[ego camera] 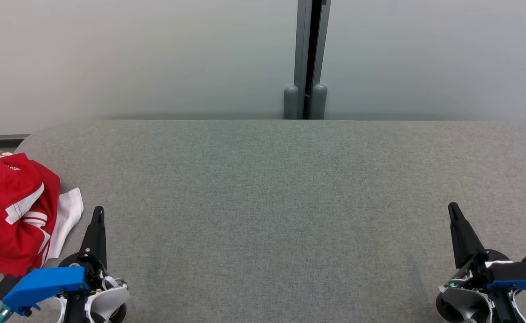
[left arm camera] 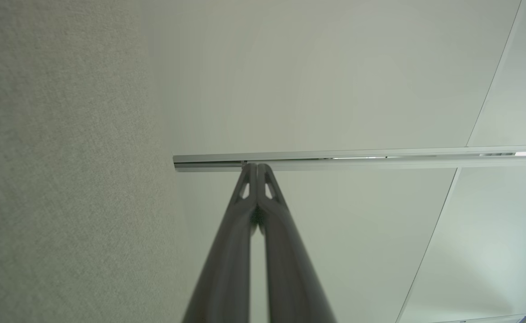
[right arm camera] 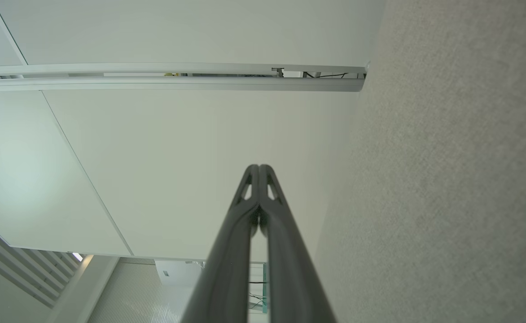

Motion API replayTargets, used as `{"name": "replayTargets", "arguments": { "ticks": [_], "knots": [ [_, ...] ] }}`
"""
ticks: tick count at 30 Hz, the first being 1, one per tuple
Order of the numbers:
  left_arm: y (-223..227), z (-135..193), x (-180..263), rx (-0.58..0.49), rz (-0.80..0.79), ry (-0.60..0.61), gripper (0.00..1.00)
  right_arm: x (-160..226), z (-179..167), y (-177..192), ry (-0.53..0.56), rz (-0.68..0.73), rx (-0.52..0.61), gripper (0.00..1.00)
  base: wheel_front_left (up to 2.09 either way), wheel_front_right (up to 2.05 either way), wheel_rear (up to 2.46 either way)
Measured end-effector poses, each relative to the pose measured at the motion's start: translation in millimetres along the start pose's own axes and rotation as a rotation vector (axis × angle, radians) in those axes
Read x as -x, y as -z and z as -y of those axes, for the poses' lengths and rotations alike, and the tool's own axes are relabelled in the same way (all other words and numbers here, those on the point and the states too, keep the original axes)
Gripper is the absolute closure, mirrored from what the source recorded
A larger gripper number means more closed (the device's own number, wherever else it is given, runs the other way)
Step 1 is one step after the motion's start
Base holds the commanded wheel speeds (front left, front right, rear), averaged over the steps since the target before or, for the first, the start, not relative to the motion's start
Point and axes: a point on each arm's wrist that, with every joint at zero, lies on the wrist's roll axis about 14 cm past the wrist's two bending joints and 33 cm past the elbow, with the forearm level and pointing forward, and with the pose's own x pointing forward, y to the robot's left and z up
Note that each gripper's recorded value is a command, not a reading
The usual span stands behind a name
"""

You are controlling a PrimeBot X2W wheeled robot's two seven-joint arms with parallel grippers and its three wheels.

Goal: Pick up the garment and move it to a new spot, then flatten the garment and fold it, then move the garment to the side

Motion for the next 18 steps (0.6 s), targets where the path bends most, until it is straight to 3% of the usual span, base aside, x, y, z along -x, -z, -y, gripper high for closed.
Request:
{"name": "replayTargets", "arguments": {
  "ticks": [18],
  "knots": [
    [0.0,0.0,0.0,0.0,0.0,0.0,1.0,0.0,0.0,0.0,0.0,0.0,0.0,1.0,0.0,0.0,0.0]
  ]
}}
